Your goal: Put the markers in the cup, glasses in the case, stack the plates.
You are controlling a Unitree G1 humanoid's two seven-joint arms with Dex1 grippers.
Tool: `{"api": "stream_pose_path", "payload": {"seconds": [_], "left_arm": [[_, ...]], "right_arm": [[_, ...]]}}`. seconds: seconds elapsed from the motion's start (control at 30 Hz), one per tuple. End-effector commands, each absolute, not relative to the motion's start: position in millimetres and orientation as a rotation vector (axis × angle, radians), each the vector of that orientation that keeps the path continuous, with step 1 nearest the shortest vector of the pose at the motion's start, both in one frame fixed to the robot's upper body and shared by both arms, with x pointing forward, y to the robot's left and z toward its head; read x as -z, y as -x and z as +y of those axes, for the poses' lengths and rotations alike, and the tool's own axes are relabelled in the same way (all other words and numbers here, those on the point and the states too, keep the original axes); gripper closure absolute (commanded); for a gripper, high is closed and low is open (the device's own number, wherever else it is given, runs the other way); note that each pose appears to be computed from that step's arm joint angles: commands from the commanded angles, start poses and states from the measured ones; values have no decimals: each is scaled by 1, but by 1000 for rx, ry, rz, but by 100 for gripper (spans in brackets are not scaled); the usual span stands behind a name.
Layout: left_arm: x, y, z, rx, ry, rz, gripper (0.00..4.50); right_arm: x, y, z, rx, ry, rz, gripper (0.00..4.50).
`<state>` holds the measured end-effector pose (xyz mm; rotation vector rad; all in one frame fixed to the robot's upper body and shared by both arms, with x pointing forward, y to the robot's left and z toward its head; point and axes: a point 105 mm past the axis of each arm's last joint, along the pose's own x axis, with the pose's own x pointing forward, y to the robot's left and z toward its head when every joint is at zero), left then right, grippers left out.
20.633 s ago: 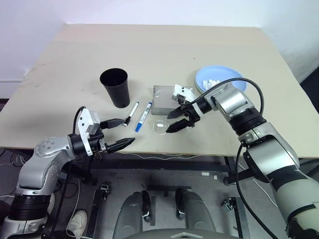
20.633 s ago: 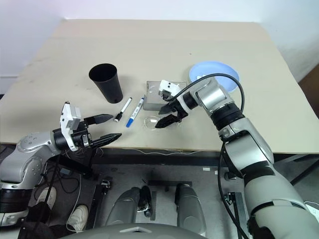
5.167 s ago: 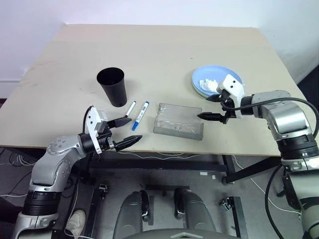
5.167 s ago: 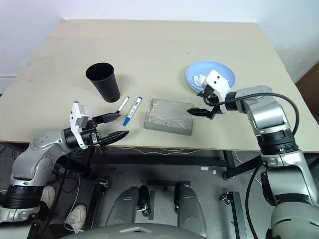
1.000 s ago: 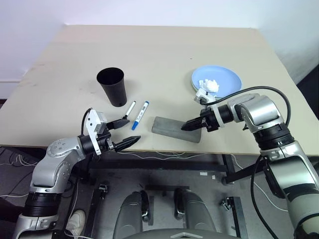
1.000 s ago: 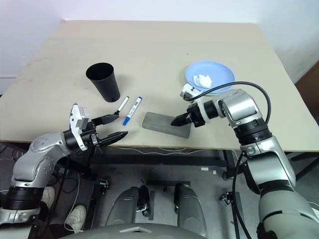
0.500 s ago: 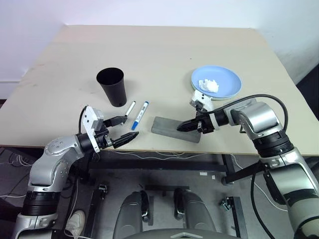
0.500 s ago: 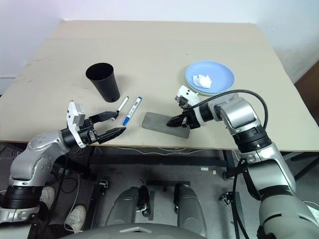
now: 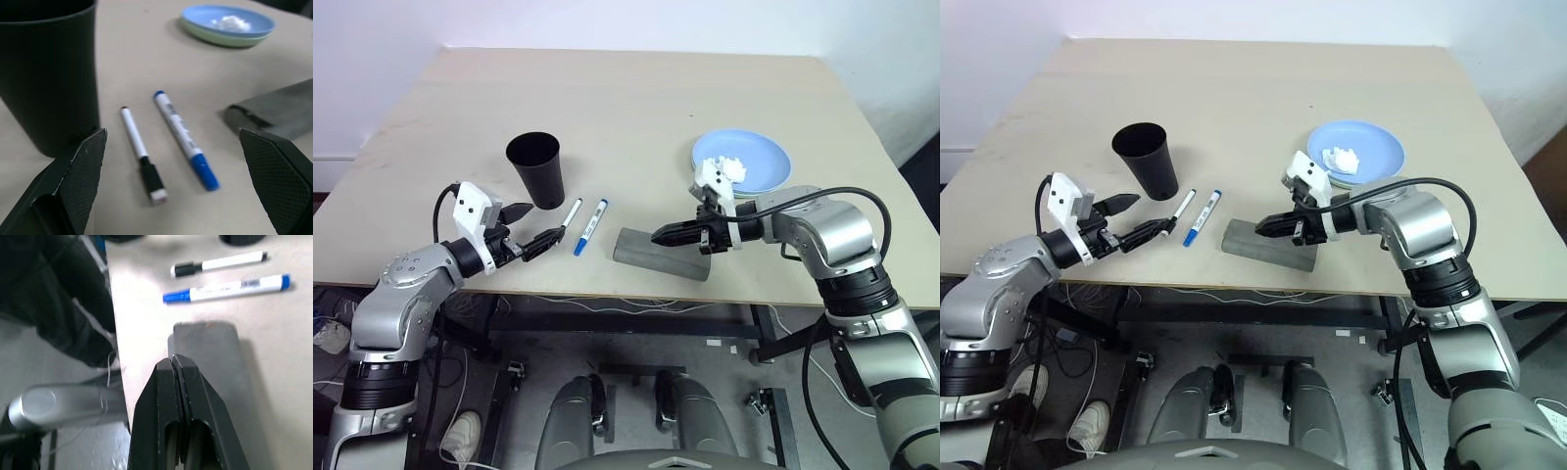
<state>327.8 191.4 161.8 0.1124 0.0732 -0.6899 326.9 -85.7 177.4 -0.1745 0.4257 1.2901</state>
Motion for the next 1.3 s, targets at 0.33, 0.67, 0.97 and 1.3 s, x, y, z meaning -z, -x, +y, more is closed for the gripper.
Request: {"api": "stream_pose_path", "payload": {"seconds": [0.33,0.67,0.97,1.3], "left_arm": [[-161,-348,178,653,-177,114,0],[-144,-364,181,571,-158,268,0],[-139,-379,164,533,-145,341,0],[-133,-380,162,479,-121,477,0]], "right_arm": [[-197,-334,-87,-1237,164,344,447],[-198,-341,-94,-1182,147,341,447],[-197,-347,-101,-1135,143,354,447],[-196,-350,-108,-1098,131,362,447]]}}
